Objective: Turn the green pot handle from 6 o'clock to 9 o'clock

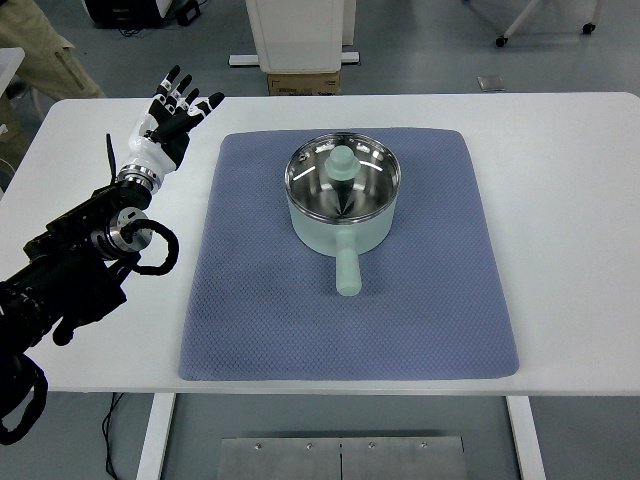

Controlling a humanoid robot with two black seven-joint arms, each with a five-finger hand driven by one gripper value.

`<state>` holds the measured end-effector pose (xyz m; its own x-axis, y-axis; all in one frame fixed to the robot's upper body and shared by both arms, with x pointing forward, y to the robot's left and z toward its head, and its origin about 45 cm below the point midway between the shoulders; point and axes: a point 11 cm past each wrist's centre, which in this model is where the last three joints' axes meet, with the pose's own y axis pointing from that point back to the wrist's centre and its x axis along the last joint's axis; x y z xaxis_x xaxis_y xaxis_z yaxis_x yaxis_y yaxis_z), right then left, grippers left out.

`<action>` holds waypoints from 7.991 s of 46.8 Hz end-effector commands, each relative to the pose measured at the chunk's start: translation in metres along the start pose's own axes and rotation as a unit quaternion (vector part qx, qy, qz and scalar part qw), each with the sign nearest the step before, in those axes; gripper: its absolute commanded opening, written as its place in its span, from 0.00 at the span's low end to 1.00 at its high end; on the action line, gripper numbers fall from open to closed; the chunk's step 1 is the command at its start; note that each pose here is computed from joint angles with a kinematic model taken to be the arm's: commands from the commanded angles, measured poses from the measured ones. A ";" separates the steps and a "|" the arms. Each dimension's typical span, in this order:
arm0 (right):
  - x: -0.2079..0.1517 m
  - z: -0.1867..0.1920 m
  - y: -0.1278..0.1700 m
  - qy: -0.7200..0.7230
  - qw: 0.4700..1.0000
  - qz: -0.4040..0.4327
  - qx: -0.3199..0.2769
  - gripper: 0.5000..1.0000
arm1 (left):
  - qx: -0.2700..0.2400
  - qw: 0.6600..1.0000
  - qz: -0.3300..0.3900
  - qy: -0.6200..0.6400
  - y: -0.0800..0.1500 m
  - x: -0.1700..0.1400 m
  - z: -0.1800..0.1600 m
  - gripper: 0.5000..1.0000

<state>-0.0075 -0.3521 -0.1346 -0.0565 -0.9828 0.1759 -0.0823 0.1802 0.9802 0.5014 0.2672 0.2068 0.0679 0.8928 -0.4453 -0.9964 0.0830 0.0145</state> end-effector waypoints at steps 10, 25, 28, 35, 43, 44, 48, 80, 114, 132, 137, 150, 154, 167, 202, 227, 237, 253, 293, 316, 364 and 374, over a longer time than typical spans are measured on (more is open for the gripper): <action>0.000 0.000 0.000 0.000 1.000 0.000 0.000 1.00 | -0.003 1.000 0.001 0.000 0.001 0.001 0.000 1.00; 0.000 0.000 0.000 0.000 1.000 0.000 0.000 1.00 | -0.004 1.000 0.002 -0.004 0.001 0.003 0.002 1.00; 0.000 0.000 0.000 0.000 1.000 0.000 0.000 1.00 | -0.004 1.000 0.001 -0.004 0.001 0.004 0.002 1.00; 0.000 0.000 0.000 0.000 1.000 0.000 0.000 1.00 | -0.006 1.000 0.002 -0.006 0.001 0.006 0.005 1.00; 0.000 0.000 0.000 0.000 1.000 0.000 0.000 1.00 | -0.009 1.000 0.002 -0.008 0.000 0.005 0.008 1.00; 0.000 0.000 0.000 0.000 1.000 0.000 0.000 1.00 | -0.009 1.000 0.002 -0.007 0.000 0.005 0.007 1.00; 0.000 0.000 0.000 0.000 1.000 0.000 0.000 1.00 | -0.010 1.000 0.001 -0.007 -0.001 0.005 0.008 1.00; 0.000 0.000 0.000 0.000 1.000 0.000 0.000 1.00 | -0.017 1.000 0.001 -0.015 -0.002 0.009 0.018 1.00; 0.000 0.000 0.000 0.000 1.000 0.000 0.000 1.00 | -0.107 0.964 -0.191 -0.149 0.003 -0.062 0.102 1.00; 0.000 0.000 0.000 0.000 1.000 0.000 0.000 1.00 | -0.121 0.934 -0.253 -0.224 0.020 -0.112 0.141 1.00; 0.000 0.000 0.000 0.000 1.000 0.000 0.000 1.00 | -0.106 0.915 -0.279 -0.272 0.026 -0.129 0.141 1.00; 0.000 0.000 0.000 0.000 1.000 0.000 0.000 1.00 | -0.079 0.868 -0.363 -0.330 0.044 -0.167 0.122 1.00; 0.000 0.000 0.000 0.000 1.000 0.000 0.000 1.00 | -0.078 0.842 -0.387 -0.368 0.048 -0.171 0.113 1.00; 0.000 0.000 0.000 0.000 1.000 0.000 0.000 1.00 | -0.073 0.755 -0.482 -0.439 0.075 -0.197 0.083 1.00; 0.000 0.000 0.000 0.000 1.000 0.000 0.000 1.00 | -0.024 0.679 -0.604 -0.417 0.101 -0.241 0.095 1.00; 0.000 0.000 0.000 0.000 1.000 0.000 0.000 1.00 | 0.059 0.548 -0.642 -0.532 0.112 -0.233 0.058 1.00; 0.000 0.000 0.000 0.000 1.000 0.000 0.000 1.00 | 0.101 0.521 -0.648 -0.546 0.115 -0.229 0.039 1.00; 0.000 0.000 0.000 0.000 1.000 0.000 0.000 1.00 | 0.085 0.446 -0.676 -0.581 0.125 -0.247 0.018 1.00; 0.000 0.000 0.000 0.000 1.000 0.000 0.000 1.00 | 0.081 0.247 -0.696 -0.669 0.130 -0.240 -0.016 1.00; 0.000 0.000 0.000 0.000 1.000 0.000 0.000 1.00 | 0.091 0.165 -0.686 -0.703 0.127 -0.222 -0.016 1.00; 0.000 0.000 0.000 0.000 1.000 0.000 0.000 1.00 | 0.146 -0.005 -0.642 -0.753 0.115 -0.165 0.007 1.00; 0.000 0.000 0.000 0.000 1.000 0.000 0.000 1.00 | 0.154 -0.022 -0.633 -0.758 0.111 -0.157 0.011 1.00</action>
<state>-0.0074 -0.3521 -0.1346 -0.0565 -0.9828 0.1760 -0.0824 0.1803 0.9802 0.3794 0.1395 0.2873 0.1329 -0.9656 0.2233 -0.1137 0.2090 0.9713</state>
